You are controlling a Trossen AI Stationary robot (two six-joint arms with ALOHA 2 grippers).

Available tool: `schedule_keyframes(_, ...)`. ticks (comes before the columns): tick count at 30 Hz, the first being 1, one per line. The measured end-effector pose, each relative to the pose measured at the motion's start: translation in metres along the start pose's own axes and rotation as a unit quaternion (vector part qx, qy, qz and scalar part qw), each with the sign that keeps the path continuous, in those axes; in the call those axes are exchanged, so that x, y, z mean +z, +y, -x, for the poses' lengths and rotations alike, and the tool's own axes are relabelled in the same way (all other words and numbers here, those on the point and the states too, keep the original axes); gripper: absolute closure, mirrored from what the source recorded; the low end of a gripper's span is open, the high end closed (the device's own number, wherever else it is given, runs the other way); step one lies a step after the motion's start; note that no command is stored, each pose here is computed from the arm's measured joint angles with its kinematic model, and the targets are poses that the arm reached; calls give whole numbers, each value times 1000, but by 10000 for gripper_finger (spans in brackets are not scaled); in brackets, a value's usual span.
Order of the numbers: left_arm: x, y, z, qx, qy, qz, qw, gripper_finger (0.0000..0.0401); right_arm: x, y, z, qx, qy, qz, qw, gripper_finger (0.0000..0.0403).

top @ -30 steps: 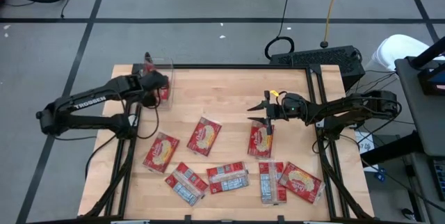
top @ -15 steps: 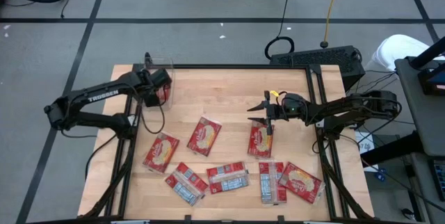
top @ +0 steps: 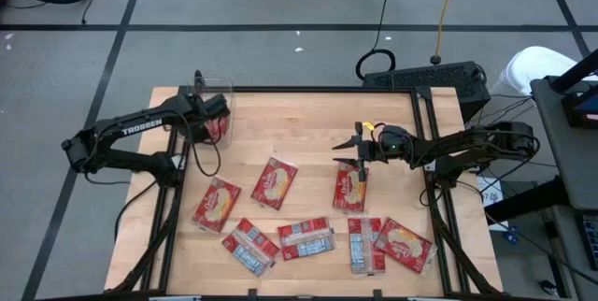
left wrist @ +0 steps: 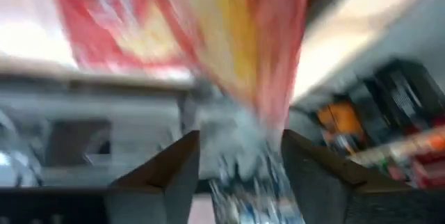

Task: Sort popcorn bags into baskets
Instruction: Put the red popcorn bag into the transparent bin

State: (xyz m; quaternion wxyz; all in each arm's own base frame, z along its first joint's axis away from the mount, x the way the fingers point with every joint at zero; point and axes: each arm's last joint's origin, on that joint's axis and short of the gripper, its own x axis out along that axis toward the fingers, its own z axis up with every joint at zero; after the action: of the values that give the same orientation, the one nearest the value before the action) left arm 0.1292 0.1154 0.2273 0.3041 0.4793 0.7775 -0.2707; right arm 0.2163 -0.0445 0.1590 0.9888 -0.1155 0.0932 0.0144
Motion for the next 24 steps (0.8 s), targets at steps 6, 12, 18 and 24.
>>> schedule_keyframes(6, -6, -3, 1, -26, 102, 52, 993, 188, 0, 0, 0, 0, 0, 13, 1000, 257)
schedule_keyframes(12, -3, -2, 2, -8, 78, 158, 984, 243, 0, 0, 0, 0, 1, 12, 1000, 257)
schedule_keyframes(18, 0, 4, 3, 24, 6, 373, 928, 305, 0, 0, 0, 0, 1, 7, 1000, 257)
schedule_keyframes(24, -1, 17, 20, 93, -28, 602, 792, 347, 3, -1, 0, -5, -16, -28, 999, 257)
